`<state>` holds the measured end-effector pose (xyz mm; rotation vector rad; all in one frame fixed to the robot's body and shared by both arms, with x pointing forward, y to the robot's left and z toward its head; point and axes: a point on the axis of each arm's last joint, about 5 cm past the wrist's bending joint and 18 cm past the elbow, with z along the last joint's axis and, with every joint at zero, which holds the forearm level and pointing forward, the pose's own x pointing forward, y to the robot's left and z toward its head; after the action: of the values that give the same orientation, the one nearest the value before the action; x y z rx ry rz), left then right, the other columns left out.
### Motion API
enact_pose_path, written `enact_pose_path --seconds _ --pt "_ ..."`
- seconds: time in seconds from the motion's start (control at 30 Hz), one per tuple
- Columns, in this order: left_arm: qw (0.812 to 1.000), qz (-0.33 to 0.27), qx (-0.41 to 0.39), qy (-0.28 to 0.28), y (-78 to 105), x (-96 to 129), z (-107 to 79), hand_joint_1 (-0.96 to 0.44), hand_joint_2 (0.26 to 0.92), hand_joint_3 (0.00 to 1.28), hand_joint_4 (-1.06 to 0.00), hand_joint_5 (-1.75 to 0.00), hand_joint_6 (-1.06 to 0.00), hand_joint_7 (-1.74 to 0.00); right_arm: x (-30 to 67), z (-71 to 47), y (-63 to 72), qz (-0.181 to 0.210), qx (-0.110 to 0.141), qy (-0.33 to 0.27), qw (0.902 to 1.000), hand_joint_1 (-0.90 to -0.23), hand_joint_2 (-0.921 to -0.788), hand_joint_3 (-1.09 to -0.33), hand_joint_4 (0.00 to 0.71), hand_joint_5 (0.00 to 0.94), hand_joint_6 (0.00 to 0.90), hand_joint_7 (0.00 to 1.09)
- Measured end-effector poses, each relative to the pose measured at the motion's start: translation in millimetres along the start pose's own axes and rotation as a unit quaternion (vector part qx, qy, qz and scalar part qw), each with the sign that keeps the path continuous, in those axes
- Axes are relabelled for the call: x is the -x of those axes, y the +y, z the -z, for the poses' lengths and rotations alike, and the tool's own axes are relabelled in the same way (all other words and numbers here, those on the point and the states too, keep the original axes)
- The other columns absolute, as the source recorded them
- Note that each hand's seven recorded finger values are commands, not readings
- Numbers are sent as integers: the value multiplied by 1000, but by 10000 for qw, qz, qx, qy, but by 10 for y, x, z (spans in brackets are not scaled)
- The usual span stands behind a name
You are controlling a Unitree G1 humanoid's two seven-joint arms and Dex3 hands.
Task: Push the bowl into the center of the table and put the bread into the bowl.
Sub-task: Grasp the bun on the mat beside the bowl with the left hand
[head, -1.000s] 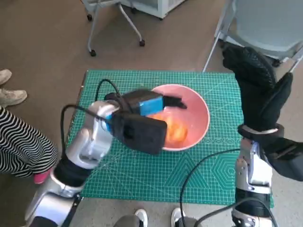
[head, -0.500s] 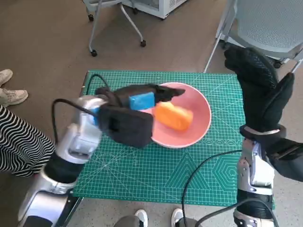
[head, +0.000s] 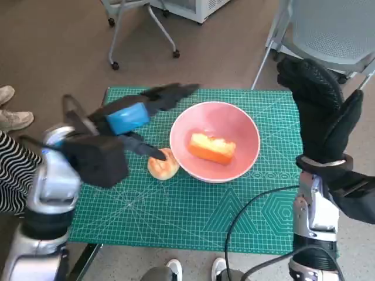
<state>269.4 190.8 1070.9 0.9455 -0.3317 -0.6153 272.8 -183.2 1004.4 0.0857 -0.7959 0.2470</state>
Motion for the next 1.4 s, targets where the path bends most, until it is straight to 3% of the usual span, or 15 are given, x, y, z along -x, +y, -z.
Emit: enact_pose_path --seconds 0.63,0.9,1.4 --pt "9955 -434 622 571 -334 274 431 -316 742 6 -76 -20 -114 -65 6 17 -9 -52 -9 52 10000 -669 -921 -648 173 4 31 608" --pt "9934 -520 783 661 -465 256 581 -319 753 8 -101 -18 -136 -65 -1 23 -17 -76 -11 69 9999 -665 -921 -649 181 7 45 612" --pt "9812 -45 1472 1248 -920 176 1041 -329 769 9 -128 -9 -176 -59 -13 18 -24 -112 -23 73 9999 -672 -921 -637 179 4 42 596"
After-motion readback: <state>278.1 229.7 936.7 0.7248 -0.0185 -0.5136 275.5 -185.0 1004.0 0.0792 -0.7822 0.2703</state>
